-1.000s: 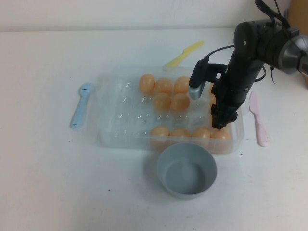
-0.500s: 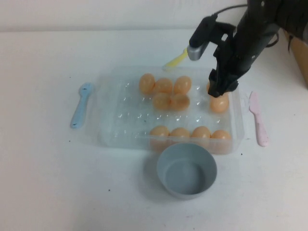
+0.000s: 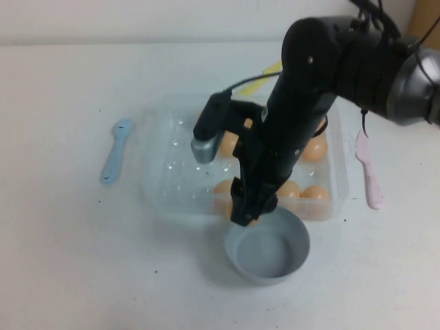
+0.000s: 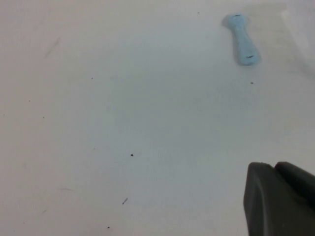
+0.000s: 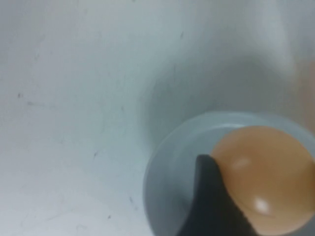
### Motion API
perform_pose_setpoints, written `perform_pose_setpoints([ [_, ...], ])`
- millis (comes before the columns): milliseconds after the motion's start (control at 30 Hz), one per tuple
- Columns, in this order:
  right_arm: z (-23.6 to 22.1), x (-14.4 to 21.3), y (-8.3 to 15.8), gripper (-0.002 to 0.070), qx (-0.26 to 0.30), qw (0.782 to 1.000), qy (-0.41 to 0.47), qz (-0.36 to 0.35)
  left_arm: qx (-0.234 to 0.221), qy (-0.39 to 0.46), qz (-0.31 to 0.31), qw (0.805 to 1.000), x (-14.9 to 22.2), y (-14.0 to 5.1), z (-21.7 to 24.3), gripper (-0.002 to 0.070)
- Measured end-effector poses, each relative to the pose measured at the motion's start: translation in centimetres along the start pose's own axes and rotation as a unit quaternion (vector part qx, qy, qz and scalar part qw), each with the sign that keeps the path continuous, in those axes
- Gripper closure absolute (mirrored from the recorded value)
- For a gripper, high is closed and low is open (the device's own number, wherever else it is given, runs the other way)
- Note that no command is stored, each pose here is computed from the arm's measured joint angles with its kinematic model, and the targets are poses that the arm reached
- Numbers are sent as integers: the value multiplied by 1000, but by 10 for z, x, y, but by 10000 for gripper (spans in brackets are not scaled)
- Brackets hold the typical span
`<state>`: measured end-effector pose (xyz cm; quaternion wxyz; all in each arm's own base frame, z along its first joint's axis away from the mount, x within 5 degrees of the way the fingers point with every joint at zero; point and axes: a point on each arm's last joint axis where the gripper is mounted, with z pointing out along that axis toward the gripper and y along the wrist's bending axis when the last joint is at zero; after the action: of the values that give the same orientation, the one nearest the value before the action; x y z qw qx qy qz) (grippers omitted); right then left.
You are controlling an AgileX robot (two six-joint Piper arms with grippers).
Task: Take an egg out of the egg box
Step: Place the egg in the bowl
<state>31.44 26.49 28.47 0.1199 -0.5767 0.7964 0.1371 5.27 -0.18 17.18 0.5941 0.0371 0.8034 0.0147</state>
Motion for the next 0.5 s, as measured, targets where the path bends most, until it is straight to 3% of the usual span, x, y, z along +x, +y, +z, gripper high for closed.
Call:
perform_pose_setpoints([
  [200, 35, 26, 6, 309, -25, 997, 68, 22, 0, 0, 0, 1000, 0, 0, 0, 679],
  [433, 45, 27, 2, 307, 3, 998, 39, 51, 0, 0, 0, 1000, 0, 0, 0, 680],
  [500, 47, 27, -1, 260, 13, 998, 37, 55, 0, 0, 0, 1000, 0, 0, 0, 680],
])
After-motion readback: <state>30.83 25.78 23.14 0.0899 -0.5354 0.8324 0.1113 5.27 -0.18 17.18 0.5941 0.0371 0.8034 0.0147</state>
